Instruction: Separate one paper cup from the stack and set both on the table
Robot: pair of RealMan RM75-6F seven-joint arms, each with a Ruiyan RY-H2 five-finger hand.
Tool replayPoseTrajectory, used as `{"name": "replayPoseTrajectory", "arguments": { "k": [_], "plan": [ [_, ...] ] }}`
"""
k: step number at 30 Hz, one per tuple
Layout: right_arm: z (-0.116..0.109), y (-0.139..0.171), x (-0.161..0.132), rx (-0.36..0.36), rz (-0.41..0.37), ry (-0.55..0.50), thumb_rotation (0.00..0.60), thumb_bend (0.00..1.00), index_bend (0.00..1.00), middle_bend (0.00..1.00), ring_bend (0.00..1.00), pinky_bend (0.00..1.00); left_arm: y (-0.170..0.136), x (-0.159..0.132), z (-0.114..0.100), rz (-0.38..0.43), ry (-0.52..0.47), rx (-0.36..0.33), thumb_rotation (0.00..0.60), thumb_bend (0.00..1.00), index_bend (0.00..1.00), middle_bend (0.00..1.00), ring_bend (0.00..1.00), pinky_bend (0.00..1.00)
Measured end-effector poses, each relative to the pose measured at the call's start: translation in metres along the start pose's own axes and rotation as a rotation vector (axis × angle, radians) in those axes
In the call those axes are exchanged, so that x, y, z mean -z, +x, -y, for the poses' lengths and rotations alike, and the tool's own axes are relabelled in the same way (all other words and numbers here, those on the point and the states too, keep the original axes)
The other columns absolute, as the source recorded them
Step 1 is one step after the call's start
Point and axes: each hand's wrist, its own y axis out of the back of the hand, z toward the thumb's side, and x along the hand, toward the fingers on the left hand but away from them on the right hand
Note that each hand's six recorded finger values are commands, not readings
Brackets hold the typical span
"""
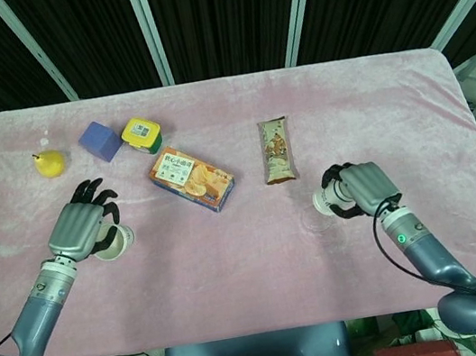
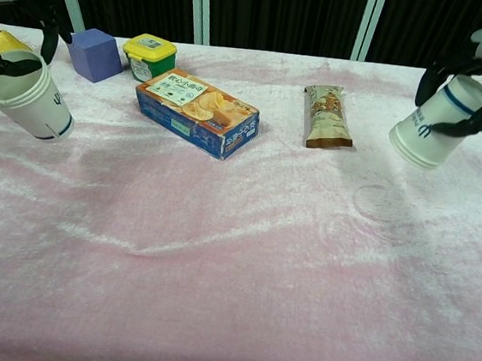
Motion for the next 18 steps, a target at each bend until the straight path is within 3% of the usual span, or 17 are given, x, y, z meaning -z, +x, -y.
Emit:
{"name": "replayPoseTrajectory", "arguments": {
  "k": [8, 18],
  "plan": [
    [0.045, 0.002, -0.023, -0.020, -0.069, 0.269, 0.600, 0.68, 0.87, 0.60, 0.73, 0.72, 0.004, 0.026, 0.023, -0.052, -0.088, 0.037, 0.600, 0.65, 0.53, 0.23, 0.00, 0.02],
    [0.068, -0.005, -0.026, -0.095, -0.072, 0.279, 0.600, 0.65, 0.85, 0.58, 0.70, 0.70, 0.018, 0.038, 0.054, -0.067, -0.094, 0.058, 0.600, 0.65, 0.52, 0.23, 0.00, 0.01]
  ]
}}
